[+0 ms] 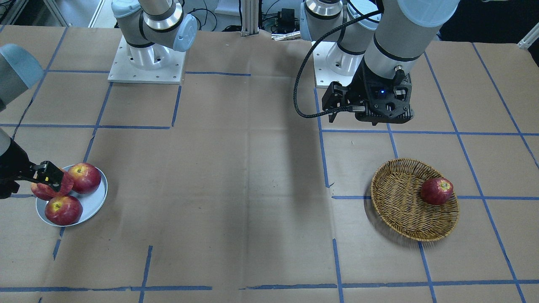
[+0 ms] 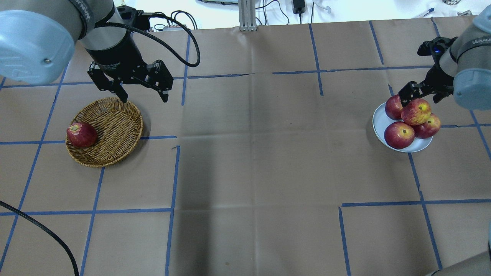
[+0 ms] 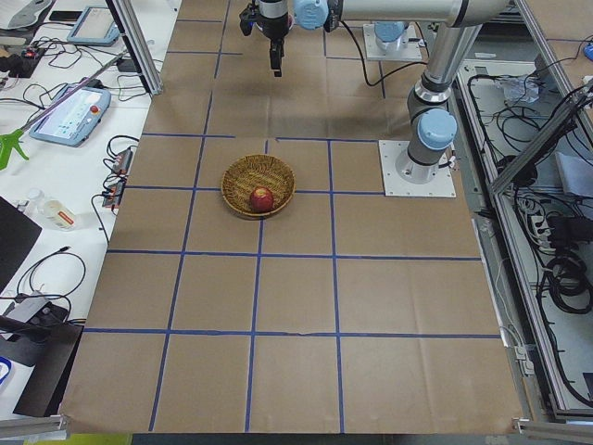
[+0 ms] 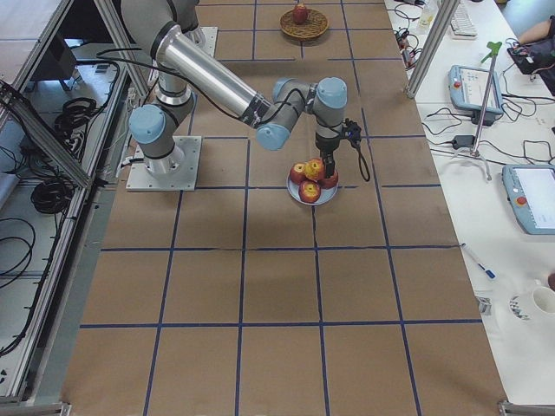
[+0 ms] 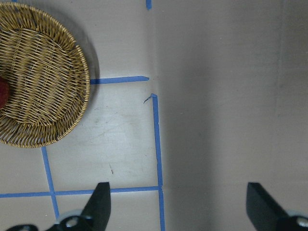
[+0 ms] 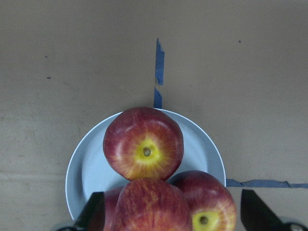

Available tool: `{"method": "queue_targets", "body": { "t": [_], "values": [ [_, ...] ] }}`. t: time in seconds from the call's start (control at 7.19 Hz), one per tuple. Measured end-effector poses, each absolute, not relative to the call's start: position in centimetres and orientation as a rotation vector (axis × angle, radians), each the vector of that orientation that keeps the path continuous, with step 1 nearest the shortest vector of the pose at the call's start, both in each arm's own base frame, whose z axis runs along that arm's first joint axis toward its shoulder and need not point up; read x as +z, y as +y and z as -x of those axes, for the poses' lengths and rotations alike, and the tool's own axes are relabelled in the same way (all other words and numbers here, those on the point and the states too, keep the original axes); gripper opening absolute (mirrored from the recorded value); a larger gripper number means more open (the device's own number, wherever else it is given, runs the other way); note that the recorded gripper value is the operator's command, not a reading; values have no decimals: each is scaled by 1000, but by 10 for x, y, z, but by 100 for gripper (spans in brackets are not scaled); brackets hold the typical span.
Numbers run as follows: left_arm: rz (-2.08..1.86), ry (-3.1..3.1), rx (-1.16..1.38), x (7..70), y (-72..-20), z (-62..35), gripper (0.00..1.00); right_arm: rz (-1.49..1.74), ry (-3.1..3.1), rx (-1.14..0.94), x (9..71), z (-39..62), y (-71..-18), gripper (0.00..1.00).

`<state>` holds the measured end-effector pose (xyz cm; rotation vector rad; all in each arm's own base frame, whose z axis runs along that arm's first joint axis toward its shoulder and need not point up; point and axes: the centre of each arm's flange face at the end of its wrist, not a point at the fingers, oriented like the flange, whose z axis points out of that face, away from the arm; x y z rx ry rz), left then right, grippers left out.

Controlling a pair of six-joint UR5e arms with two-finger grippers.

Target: Transfer apple from basket to plate

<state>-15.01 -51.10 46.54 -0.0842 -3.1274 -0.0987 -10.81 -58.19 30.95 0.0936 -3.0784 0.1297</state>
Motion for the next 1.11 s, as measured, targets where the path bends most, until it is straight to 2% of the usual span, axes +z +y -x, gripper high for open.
{"method": "queue_targets", "body": {
  "t": [0.42,0.83,1.11],
  "values": [
    [84,-3127,-100,465,-511,150,99,-116,-3107,34,395,70,-595,100],
    [85,-3127,-100,465,-511,150,99,-38,-3126,-90,460,-60,-543,100],
    [84,-3127,-102,464,-511,150,99,-49,-3113,-104,475,-144,-508,100]
  ]
}}
